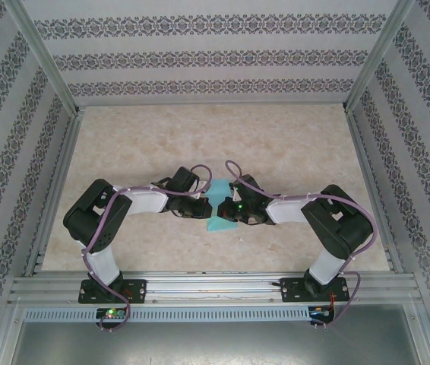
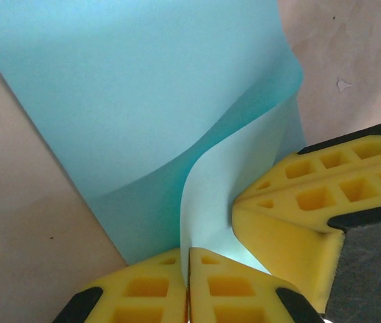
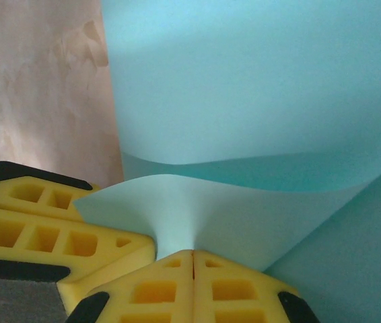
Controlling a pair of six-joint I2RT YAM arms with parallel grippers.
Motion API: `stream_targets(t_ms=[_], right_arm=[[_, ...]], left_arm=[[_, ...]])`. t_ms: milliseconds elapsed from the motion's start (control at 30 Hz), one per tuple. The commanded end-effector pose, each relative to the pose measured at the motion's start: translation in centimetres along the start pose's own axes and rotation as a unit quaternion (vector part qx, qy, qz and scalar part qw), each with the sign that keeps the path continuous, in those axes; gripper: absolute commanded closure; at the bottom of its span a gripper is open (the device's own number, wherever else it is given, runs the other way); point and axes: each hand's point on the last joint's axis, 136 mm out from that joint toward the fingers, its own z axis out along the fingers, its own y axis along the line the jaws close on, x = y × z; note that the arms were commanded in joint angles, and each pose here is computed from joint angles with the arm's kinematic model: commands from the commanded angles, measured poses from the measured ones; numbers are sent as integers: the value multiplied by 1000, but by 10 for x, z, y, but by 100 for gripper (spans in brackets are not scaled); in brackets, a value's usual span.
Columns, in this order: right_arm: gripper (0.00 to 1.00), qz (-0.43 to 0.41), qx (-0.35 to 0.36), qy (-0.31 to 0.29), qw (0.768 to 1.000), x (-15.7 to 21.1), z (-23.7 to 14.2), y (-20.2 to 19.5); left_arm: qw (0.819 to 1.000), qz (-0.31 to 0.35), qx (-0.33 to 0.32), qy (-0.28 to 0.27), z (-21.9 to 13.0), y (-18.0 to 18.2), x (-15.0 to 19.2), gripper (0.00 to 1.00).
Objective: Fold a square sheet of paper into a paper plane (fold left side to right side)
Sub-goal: Fold the triangle a second time at the center of the table.
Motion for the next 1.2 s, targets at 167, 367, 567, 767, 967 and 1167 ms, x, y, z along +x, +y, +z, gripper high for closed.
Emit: stream_targets(t_ms=[167,367,567,767,967,1167], right_arm=[[100,10,45,25,999,20,5,-32],[100,17,52,37,998,29,7,-41],[100,13,49,39,998,30,6,-39],[100,11,48,42,998,32,6,-38],[100,12,50,42,998,32,6,-40],[100,11,49,44,998,33,8,-39]], left_arm=[[999,-11,-33,17,1,19,9,85],[1000,-4,0,-17,-19,-9,-12,74],[999,14,-32,-40,-52,-19,-22,68],[999,2,-12,-30,-67,-29,-7,74],[998,-28,57,11,-53,-52,16,80],[996,-42,66,48,-32,-53,31,83]])
